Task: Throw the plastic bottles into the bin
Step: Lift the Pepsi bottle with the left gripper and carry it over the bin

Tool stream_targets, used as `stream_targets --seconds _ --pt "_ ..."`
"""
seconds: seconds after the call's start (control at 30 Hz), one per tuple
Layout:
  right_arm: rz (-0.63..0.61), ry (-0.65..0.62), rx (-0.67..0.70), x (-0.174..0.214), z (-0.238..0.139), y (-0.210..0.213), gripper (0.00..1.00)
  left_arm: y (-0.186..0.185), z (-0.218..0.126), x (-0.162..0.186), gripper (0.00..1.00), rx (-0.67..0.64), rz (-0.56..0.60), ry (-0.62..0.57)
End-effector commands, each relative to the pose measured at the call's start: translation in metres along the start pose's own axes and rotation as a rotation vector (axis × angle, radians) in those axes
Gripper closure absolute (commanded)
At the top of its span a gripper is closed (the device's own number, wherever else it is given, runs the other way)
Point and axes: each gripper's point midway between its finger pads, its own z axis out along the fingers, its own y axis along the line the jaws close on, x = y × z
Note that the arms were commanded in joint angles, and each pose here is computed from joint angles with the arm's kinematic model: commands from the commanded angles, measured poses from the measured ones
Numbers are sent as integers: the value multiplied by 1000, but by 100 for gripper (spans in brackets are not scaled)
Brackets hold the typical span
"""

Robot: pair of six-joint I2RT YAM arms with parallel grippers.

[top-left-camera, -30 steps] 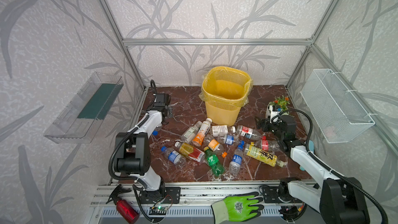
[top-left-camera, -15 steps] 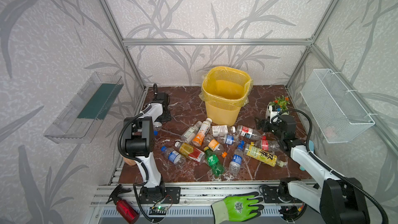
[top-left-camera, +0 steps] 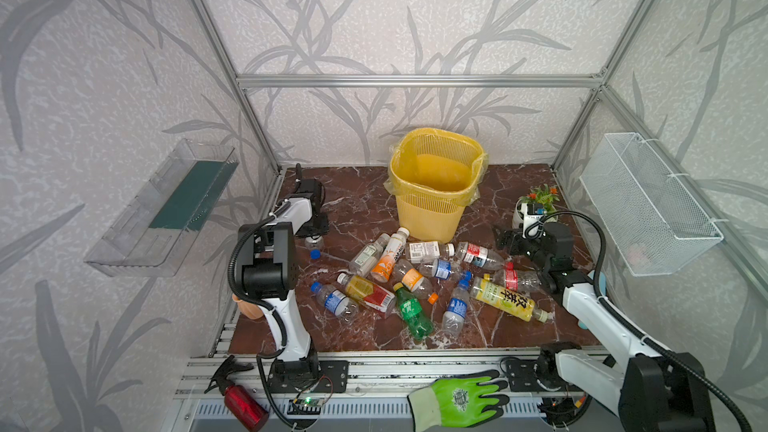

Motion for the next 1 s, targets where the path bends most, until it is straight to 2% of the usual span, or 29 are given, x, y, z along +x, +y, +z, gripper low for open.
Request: stream_targets --seconds 0.0,0.13,0.2,0.3,0.47,0.6,0.7,0.77,0.87,0.97 --pt "-23 -25 21 -10 -6 -1 6 -21 -52 -31 63 170 -38 -168" --pt "-21 -35 41 -10 -9 -4 6 -37 -118 -58 65 328 -73 -371" --pt "-20 -45 54 -10 -12 -6 6 -47 -163 -71 65 433 -66 -513" --pt "-10 -68 75 -11 -19 -9 6 -59 -249 -88 64 551 -55 -806" --pt "4 -101 99 -11 -32 -12 7 -77 -389 -80 64 618 -2 -1266" --pt "7 -120 108 -13 -43 -11 6 -92 -463 -68 66 762 9 -1486" --pt "0 -133 113 -18 -50 -10 6 -119 -492 -64 66 840 74 -1540" --pt "-2 -136 111 -22 -54 -9 6 -145 -499 -66 66 881 131 -1529" --pt "10 -142 90 -27 -55 -4 6 -189 -482 -74 65 945 188 -1432" --pt "50 -134 43 -27 -53 3 7 -241 -444 -82 53 944 262 -1269"
